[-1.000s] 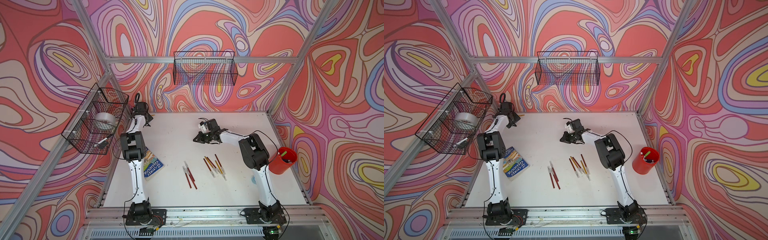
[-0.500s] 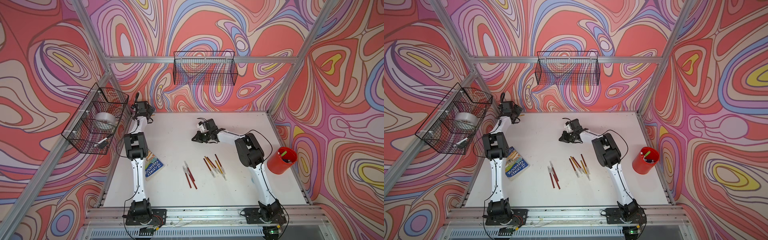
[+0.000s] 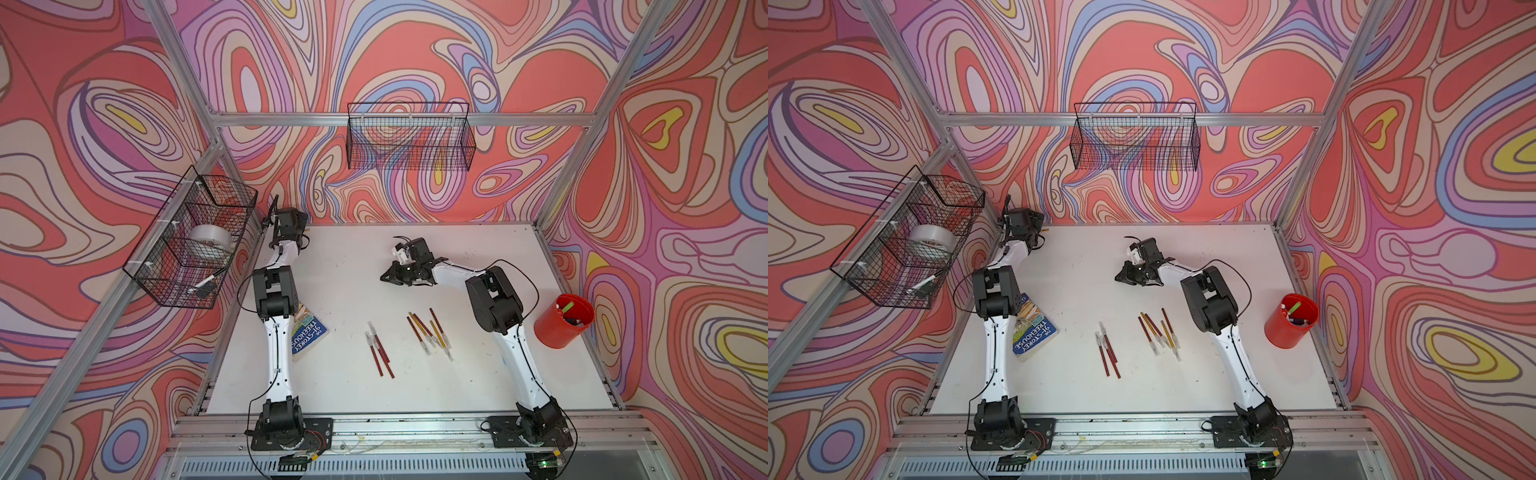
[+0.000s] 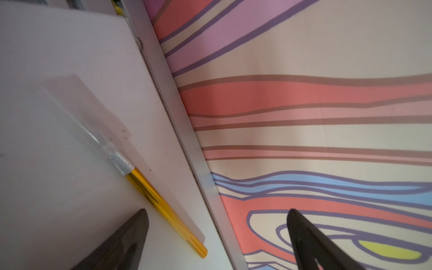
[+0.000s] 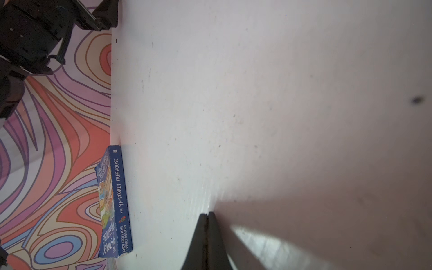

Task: Remove protective caps from carving knives
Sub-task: Move the carving knife to the center of the board.

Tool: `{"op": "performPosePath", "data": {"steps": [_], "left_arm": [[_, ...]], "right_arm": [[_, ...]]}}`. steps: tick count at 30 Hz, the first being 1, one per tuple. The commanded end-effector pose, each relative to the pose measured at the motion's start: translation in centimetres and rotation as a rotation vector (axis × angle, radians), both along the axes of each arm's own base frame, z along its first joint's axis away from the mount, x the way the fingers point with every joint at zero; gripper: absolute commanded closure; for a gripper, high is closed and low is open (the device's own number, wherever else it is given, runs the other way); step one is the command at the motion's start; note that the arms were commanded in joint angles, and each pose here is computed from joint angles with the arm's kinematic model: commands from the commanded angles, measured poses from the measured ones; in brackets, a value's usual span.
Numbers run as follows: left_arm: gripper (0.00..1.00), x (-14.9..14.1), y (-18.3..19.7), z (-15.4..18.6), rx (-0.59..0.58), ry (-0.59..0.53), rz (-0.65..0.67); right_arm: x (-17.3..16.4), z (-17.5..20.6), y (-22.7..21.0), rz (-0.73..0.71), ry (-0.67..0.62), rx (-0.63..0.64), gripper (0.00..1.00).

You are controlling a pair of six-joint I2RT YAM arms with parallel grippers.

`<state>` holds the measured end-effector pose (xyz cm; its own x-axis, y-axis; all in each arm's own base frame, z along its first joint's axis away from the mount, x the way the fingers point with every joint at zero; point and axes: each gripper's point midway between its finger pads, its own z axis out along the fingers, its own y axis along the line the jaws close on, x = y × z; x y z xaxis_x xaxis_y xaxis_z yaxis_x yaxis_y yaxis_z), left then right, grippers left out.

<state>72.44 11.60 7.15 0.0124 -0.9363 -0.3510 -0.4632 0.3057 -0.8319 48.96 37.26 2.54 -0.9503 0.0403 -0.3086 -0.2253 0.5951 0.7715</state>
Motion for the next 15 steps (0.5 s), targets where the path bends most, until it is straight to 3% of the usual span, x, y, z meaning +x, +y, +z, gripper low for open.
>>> {"op": "performPosePath", "data": {"steps": [1,10,15], "left_arm": [[0.07,0.9,-0.3,1.0,-0.061,-0.091,0.01],[0.08,1.0,0.3,4.4,-0.048,-0.168,0.04],[0.07,1.4,1.7,4.4,-0.036,-0.209,0.091]], "right_arm": [[-0.2,-2.7,-0.5,-0.015,0.053,-0.032,1.0],[0.2,-3.4,-0.1,-0.011,0.065,-0.026,1.0],[0.2,-3.6,-0.1,-0.013,0.074,-0.025,1.0]]}}
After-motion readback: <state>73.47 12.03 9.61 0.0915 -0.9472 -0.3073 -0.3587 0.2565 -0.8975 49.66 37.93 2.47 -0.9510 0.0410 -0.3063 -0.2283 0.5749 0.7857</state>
